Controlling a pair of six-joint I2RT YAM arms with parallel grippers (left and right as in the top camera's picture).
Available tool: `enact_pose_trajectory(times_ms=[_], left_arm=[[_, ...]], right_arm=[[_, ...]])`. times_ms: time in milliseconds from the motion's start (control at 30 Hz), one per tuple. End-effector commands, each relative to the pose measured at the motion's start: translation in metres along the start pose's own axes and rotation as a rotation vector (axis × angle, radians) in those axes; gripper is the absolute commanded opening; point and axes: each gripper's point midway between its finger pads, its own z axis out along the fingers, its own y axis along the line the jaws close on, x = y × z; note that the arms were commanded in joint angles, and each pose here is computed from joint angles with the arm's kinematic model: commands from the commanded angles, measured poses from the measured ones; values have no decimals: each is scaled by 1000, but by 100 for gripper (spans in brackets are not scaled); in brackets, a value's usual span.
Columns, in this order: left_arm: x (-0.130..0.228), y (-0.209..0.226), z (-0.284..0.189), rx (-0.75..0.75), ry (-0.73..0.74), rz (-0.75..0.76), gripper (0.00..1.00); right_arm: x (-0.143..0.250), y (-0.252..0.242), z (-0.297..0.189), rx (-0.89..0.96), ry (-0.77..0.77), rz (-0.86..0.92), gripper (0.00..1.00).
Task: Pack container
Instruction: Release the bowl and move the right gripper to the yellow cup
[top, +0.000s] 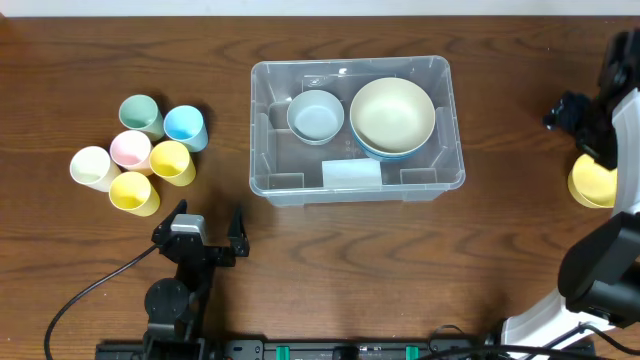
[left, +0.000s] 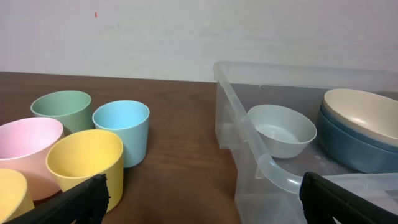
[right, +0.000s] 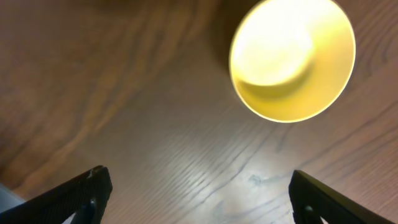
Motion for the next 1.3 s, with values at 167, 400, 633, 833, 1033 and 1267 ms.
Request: enact_pose_trajectory(times_ms=[167,400,633,833,1033,1267], left_arm=[[16,0,1,7,51,4,98],[16,0,1,7,51,4,98],[16,0,1,7,51,4,98],[16,0,1,7,51,4,98],[16,0,1,6,51,4,98],[16,0,1,6,51,4,98]], right_arm=[[-3,-13,38,-109,29,-32,91],[0,-25,70,-123,10,-56,91],[6,-27,93,-126,-12,-61,82],[9,-31,103,-107,-26,-59,71],[13,-35,115,-94,-18,-55,67],[16,-34,127,-89,4,-76,47]])
